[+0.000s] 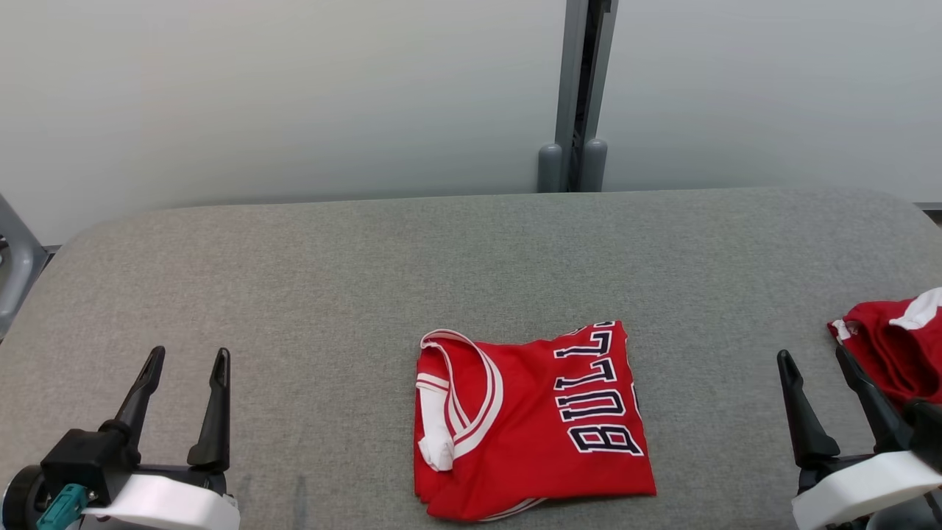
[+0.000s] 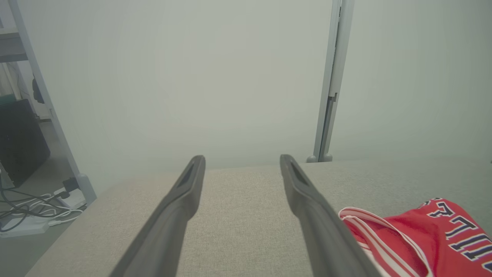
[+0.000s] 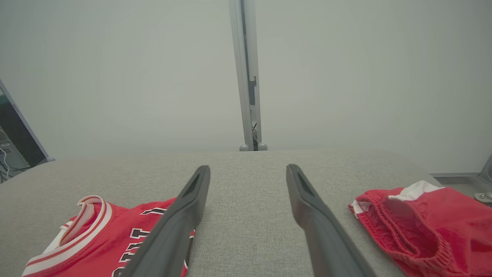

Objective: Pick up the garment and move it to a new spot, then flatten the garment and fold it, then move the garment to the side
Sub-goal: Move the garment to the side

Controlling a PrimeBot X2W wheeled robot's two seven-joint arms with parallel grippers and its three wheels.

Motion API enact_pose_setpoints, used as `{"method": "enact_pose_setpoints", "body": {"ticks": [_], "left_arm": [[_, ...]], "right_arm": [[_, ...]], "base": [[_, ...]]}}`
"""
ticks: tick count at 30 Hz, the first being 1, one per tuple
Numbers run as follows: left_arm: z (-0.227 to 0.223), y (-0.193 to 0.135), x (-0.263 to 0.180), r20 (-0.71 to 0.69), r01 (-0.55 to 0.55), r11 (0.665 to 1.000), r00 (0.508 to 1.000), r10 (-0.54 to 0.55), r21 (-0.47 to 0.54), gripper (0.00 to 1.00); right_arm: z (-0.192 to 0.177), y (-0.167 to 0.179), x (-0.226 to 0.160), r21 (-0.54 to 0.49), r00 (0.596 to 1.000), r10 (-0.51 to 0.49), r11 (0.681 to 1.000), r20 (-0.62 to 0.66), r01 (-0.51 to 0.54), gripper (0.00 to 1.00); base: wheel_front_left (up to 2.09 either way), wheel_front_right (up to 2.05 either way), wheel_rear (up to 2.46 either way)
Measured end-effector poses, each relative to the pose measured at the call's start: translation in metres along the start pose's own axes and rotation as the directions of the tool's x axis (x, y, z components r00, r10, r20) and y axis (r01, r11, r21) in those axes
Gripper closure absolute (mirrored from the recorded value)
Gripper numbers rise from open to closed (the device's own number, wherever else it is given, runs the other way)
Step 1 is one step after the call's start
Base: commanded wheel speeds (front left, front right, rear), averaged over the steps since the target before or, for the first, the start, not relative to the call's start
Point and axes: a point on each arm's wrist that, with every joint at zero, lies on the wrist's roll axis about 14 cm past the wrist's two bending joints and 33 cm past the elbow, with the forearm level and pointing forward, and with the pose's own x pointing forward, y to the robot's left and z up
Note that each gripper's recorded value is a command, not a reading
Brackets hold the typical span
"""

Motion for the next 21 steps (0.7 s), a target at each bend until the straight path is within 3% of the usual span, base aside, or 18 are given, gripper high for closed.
{"method": "enact_pose_setpoints", "body": {"ticks": [7,11,21], "left_arm": [[0.01,0.007,-0.001,0.032,-0.024,1.0,0.999,0.024,0.001,0.0],[0.022,0.015,0.002,0.077,-0.05,0.999,0.996,0.05,-0.001,0.0],[0.016,0.043,0.011,0.083,-0.142,0.99,0.987,0.141,0.005,0.0]], "right_arm": [[-0.014,0.011,0.009,0.004,0.998,0.042,0.999,-0.052,-0.042,0.0],[-0.04,0.024,0.019,0.003,0.984,0.1,0.995,-0.145,-0.1,0.0],[-0.122,0.067,0.046,0.071,0.889,0.249,0.968,-0.384,-0.241,0.0]], "base": [[0.0,0.0,0.0],[0.0,0.0,0.0],[0.0,0.0,0.0]]}}
